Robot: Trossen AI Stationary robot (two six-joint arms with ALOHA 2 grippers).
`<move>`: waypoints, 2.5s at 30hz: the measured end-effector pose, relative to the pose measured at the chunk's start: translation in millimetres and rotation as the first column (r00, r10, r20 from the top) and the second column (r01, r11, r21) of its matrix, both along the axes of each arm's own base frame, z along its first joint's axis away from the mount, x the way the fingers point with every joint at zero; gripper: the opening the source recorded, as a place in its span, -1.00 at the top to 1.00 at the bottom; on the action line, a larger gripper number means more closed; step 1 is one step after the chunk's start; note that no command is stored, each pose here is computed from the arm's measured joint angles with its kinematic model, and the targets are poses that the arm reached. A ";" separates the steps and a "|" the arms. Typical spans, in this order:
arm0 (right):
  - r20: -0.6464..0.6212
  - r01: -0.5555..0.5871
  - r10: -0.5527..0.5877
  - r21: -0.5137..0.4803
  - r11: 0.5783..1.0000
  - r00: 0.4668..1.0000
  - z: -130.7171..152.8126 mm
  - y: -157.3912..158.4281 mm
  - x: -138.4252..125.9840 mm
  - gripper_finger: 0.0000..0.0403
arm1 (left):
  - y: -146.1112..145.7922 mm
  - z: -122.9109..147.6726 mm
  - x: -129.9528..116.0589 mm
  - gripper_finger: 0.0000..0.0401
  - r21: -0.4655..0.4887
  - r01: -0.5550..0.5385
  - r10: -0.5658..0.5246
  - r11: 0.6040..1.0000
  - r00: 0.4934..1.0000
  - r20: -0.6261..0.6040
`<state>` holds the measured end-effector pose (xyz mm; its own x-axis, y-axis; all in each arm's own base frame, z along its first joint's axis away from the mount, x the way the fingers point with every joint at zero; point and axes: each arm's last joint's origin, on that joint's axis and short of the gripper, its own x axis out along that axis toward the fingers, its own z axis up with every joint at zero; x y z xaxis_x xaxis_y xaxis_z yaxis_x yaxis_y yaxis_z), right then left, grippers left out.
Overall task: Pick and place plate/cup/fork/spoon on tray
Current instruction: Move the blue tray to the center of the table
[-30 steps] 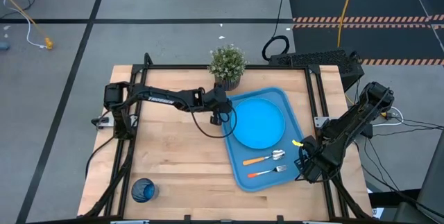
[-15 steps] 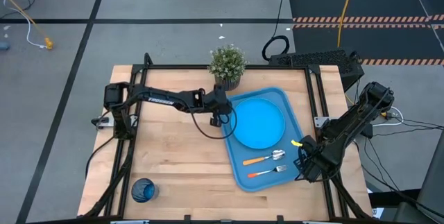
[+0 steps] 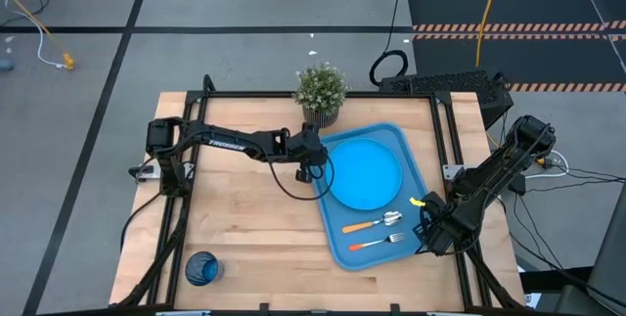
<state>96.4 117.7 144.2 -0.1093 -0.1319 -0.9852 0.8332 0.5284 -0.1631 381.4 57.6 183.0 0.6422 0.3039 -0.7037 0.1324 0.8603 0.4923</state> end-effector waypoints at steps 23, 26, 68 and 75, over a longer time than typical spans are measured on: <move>-0.004 -0.011 0.011 0.004 1.000 1.000 -0.5 0.0 -0.1 0.49 | -0.2 -0.9 -0.9 0.85 -0.041 -0.031 0.031 0.999 1.000 0.001; -0.004 -0.014 0.015 0.005 1.000 1.000 -0.5 0.1 0.0 0.49 | -0.9 -1.1 -1.0 0.85 -0.047 -0.034 0.034 0.998 0.999 0.000; -0.005 -0.280 0.281 0.054 0.958 0.960 -0.8 2.4 2.1 0.49 | -8.4 -2.6 -1.4 0.85 -0.077 -0.005 0.004 0.997 1.000 -0.016; -0.002 -0.324 0.324 0.062 0.944 0.946 -0.9 2.9 2.5 0.49 | -10.2 -2.6 -0.8 0.85 -0.144 0.015 -0.015 0.989 1.000 0.001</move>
